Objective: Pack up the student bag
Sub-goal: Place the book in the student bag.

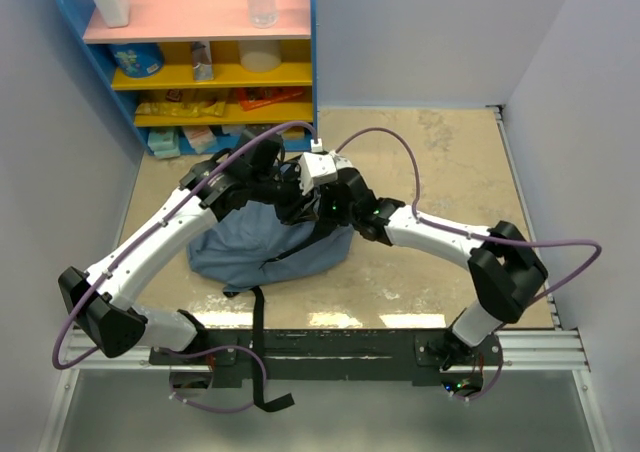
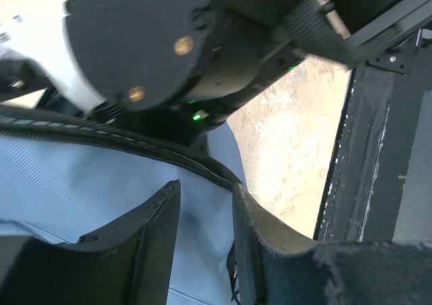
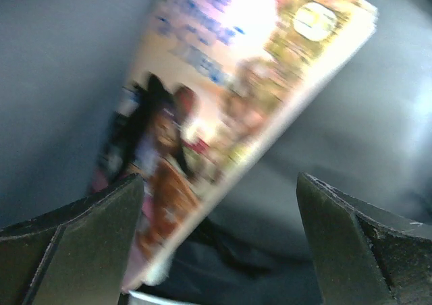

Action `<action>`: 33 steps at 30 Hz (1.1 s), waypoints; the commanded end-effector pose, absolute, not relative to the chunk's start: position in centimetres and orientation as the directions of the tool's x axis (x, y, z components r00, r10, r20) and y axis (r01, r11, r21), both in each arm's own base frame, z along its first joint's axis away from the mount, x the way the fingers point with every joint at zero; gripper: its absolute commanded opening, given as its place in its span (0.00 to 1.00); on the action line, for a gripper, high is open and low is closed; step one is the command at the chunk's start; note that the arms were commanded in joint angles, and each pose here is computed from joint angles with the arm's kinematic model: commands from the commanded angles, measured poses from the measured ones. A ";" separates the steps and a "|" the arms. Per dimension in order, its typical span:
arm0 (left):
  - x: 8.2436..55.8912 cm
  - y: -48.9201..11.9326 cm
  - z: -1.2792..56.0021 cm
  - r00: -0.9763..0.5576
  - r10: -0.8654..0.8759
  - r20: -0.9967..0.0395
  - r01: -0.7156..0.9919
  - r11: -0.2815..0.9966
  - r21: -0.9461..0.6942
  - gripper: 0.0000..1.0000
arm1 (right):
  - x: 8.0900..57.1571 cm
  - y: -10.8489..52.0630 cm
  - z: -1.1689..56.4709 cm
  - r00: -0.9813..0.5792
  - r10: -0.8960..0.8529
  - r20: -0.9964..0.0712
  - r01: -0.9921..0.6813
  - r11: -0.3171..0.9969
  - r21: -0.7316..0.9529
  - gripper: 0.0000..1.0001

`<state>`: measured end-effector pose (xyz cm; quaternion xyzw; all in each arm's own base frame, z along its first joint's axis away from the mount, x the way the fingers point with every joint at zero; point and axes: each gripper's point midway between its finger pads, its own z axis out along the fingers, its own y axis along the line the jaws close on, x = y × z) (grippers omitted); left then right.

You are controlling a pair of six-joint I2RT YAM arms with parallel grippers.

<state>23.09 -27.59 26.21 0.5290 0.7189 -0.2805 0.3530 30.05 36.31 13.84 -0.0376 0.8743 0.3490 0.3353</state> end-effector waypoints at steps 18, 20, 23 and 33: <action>23.2 -27.2 28.0 -0.172 0.505 -0.846 0.957 0.287 -0.024 0.40 | 31.0 28.1 18.7 -0.606 0.220 -0.765 -0.255 0.857 0.449 0.62; 23.3 -27.0 28.1 -0.170 0.503 -0.847 0.955 0.297 -0.015 0.40 | 31.3 26.6 19.1 -0.590 0.233 -0.773 -0.232 0.868 0.439 0.61; 23.4 -26.8 28.1 -0.168 0.504 -0.847 0.954 0.299 -0.011 0.40 | 32.4 24.9 18.4 -0.600 0.261 -0.757 -0.178 0.878 0.444 0.36; 23.3 -26.4 28.6 -0.170 0.496 -0.852 0.951 0.309 -0.010 0.40 | 34.8 26.9 14.1 -0.659 0.237 -0.714 -0.153 0.887 0.436 0.00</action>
